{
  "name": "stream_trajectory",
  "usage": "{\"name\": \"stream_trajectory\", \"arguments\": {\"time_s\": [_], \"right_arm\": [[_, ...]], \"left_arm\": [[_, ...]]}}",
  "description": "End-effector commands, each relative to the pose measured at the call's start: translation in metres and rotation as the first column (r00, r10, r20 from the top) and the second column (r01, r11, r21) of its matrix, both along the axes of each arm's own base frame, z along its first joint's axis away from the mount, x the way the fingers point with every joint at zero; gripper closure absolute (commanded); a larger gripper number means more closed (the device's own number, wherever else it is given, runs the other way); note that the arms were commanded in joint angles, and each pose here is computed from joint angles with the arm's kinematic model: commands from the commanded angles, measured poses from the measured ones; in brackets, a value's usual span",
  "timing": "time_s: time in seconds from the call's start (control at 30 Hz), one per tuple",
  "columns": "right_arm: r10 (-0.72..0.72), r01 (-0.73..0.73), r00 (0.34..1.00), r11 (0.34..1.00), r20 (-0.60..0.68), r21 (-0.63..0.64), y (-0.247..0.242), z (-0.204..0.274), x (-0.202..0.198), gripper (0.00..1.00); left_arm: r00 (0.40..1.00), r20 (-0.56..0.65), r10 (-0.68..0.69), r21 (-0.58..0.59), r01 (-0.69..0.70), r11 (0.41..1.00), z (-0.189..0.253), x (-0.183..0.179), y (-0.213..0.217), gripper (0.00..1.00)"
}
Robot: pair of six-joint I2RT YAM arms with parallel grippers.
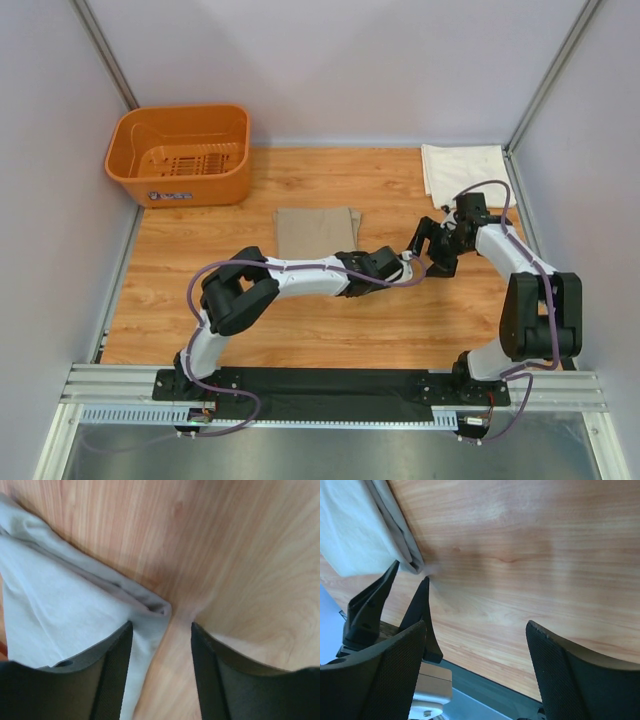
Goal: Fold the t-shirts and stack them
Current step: Neatly place the folded tshirt to the corner
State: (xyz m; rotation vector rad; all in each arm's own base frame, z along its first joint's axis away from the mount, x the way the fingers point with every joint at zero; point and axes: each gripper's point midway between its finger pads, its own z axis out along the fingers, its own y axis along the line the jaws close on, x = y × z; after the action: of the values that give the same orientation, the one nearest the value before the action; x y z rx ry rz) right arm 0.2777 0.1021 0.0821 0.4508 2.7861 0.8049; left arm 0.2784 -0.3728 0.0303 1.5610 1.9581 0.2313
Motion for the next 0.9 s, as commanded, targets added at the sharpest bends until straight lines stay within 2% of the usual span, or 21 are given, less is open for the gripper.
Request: {"name": "stream_trajectory", "arguments": {"time_s": [0.0, 0.07, 0.1, 0.23, 0.27, 0.3, 0.37, 0.47, 0.7, 0.87], "right_arm": [[-0.008, 0.005, 0.998, 0.999, 0.063, 0.044, 0.006, 0.009, 0.022, 0.17], [-0.015, 0.012, 0.999, 0.999, 0.050, 0.048, 0.007, 0.006, 0.029, 0.17], [-0.016, 0.013, 0.999, 0.999, 0.049, 0.050, 0.007, 0.005, 0.032, 0.17], [-0.019, 0.017, 1.000, 0.993, 0.015, 0.119, 0.017, 0.002, 0.048, 0.16], [-0.015, 0.011, 1.000, 0.988, 0.020, 0.152, 0.022, 0.001, 0.057, 0.16], [-0.014, 0.011, 1.000, 0.983, 0.018, 0.182, 0.026, 0.002, 0.063, 0.14], [-0.014, 0.014, 1.000, 0.963, -0.002, 0.268, 0.037, 0.007, 0.071, 0.13], [-0.028, 0.014, 0.999, 0.936, 0.033, 0.352, 0.047, 0.014, 0.098, 0.09], [0.000, -0.024, 0.998, 0.911, 0.059, 0.413, 0.074, 0.022, 0.139, 0.08], [0.068, -0.085, 0.996, 0.893, 0.054, 0.443, 0.106, 0.020, 0.146, 0.08]], "left_arm": [[0.999, 0.030, -0.024, 0.028, 0.024, 0.999, -0.009, 0.010, -0.011, 0.47], [0.999, 0.040, -0.022, 0.042, 0.021, 0.999, -0.010, 0.013, -0.010, 0.53], [0.999, 0.043, -0.017, 0.044, 0.016, 0.999, -0.011, 0.014, -0.009, 0.61], [0.999, 0.047, 0.007, 0.011, -0.007, 1.000, 0.002, 0.019, -0.010, 0.77], [0.998, 0.055, 0.016, -0.010, -0.016, 1.000, 0.013, 0.022, -0.010, 0.85], [0.998, 0.059, 0.020, -0.030, -0.018, 0.999, 0.021, 0.023, -0.012, 1.00], [0.998, 0.054, 0.030, -0.071, -0.026, 0.997, 0.034, 0.025, -0.013, 1.00], [0.998, 0.043, 0.048, -0.163, -0.040, 0.986, 0.067, 0.029, -0.012, 1.00], [0.997, 0.014, 0.078, -0.256, -0.072, 0.964, 0.101, 0.033, 0.008, 1.00], [0.995, -0.004, 0.098, -0.302, -0.094, 0.948, 0.116, 0.036, 0.019, 1.00]]}}
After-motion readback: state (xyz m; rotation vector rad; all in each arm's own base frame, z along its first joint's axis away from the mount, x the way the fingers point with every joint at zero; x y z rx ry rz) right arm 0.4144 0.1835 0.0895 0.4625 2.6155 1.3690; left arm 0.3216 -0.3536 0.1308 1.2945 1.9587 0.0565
